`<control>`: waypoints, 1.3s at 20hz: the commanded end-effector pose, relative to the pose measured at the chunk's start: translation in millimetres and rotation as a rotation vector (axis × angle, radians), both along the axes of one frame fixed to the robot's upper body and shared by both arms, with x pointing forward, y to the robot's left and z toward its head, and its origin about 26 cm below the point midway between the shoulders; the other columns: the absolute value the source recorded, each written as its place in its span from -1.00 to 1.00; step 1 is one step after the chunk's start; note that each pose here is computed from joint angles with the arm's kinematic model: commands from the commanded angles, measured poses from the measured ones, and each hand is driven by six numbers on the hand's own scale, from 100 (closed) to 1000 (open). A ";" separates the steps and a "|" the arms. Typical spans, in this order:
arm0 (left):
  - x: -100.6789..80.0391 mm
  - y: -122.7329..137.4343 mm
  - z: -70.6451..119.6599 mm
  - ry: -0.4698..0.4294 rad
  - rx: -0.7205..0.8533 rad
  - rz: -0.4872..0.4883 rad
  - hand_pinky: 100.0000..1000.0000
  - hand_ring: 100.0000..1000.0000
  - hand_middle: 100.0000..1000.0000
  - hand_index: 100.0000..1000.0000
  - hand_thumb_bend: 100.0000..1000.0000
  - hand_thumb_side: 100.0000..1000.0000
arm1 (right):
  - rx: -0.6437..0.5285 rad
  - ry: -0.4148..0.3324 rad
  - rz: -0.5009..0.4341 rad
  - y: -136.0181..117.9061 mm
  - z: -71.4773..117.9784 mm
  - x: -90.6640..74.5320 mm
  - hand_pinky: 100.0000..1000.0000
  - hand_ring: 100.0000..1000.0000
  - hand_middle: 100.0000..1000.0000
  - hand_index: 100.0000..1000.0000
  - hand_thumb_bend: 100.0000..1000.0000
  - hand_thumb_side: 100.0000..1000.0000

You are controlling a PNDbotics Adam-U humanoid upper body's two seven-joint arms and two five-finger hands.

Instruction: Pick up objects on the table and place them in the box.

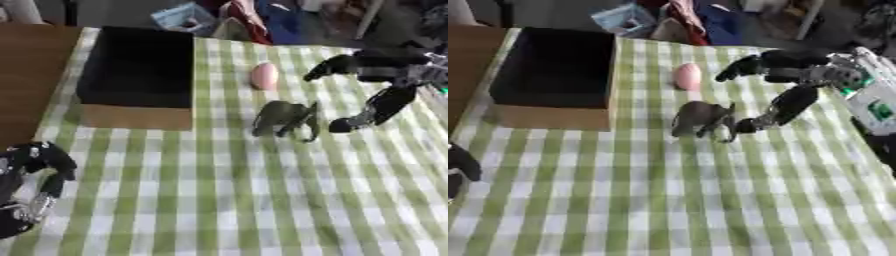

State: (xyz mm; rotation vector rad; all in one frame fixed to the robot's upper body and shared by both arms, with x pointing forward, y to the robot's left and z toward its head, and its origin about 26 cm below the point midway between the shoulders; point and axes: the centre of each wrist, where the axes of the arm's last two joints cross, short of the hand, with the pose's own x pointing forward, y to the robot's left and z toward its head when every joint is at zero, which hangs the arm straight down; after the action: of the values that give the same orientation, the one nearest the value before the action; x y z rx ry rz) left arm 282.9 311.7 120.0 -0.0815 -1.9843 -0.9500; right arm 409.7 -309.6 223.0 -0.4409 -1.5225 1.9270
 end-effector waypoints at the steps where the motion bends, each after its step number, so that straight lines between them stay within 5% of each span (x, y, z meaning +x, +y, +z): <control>1: -0.1 1.1 5.5 -0.014 0.019 -0.008 0.22 0.00 0.05 0.30 -1.00 -0.50 | -0.010 -0.017 -0.026 -3.0 6.4 6.8 0.74 0.79 0.73 0.94 -0.06 0.33; 26: 0.8 -0.9 4.8 -0.011 0.018 -0.014 0.22 0.00 0.05 0.30 -1.00 -0.51 | 0.012 0.069 -0.121 17.8 -49.2 44.2 0.71 0.72 0.66 0.88 -0.19 0.37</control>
State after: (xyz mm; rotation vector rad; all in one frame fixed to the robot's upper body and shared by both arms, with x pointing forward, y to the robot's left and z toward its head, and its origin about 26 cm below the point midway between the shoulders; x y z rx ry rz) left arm 283.5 310.8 118.1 -0.0921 -1.9743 -0.9569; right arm 451.3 -286.4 160.9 -0.4002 -1.4180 1.8262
